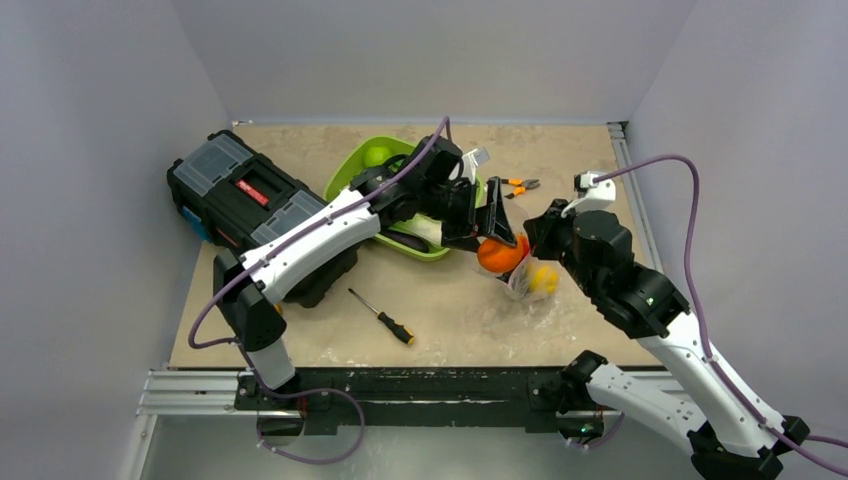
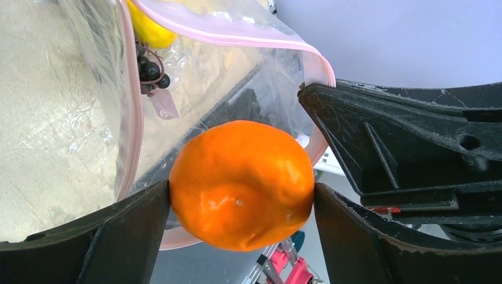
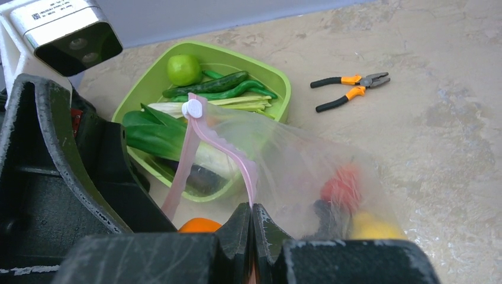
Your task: Place the food in the zip-top bag and seal the zipper
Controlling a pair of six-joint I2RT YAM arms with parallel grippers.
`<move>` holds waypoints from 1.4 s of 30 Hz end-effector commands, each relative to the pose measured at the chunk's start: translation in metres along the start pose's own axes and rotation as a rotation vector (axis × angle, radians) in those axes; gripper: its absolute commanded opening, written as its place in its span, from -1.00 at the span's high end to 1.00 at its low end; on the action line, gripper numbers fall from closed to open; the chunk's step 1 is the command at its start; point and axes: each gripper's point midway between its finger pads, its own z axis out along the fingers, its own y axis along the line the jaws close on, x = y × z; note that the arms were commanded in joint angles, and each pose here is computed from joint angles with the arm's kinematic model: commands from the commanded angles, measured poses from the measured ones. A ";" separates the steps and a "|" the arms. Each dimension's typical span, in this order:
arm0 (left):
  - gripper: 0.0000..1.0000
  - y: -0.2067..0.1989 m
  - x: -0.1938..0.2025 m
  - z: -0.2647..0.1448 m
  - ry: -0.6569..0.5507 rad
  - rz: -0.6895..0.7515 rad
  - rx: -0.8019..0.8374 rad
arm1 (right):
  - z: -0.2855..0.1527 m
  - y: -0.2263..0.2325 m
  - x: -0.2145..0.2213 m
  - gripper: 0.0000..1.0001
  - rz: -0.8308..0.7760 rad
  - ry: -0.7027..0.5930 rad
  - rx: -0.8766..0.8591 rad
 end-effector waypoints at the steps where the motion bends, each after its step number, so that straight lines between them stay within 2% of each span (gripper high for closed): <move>1: -0.84 -0.014 -0.009 -0.009 -0.028 0.059 0.019 | -0.009 0.013 -0.027 1.00 0.007 -0.076 -0.054; 3: -0.98 -0.015 -0.010 -0.010 -0.032 0.064 0.021 | -0.009 0.013 -0.027 1.00 0.007 -0.077 -0.055; 11: -1.00 -0.019 -0.018 -0.020 -0.052 0.087 0.043 | -0.006 0.012 -0.028 1.00 -0.005 -0.080 -0.043; 17: -0.91 -0.030 -0.030 -0.047 -0.147 0.198 0.073 | -0.004 0.011 -0.027 1.00 -0.015 -0.073 -0.035; 23: -0.88 -0.031 -0.046 -0.087 -0.317 0.305 0.067 | -0.002 0.005 -0.023 1.00 -0.027 -0.066 -0.009; 28: -0.87 -0.004 -0.062 -0.117 -0.465 0.344 -0.074 | -0.002 0.000 -0.020 1.00 -0.034 -0.060 0.015; 34: -0.86 0.052 -0.094 -0.139 -0.622 0.348 -0.370 | -0.004 -0.002 -0.017 1.00 -0.039 -0.040 0.025; 37: -0.86 0.075 -0.110 -0.138 -0.650 0.322 -0.472 | -0.005 -0.004 -0.015 1.00 -0.045 -0.022 0.033; 42: -0.86 0.102 -0.135 -0.116 -0.616 0.293 -0.562 | -0.008 -0.007 -0.011 1.00 -0.053 0.001 0.043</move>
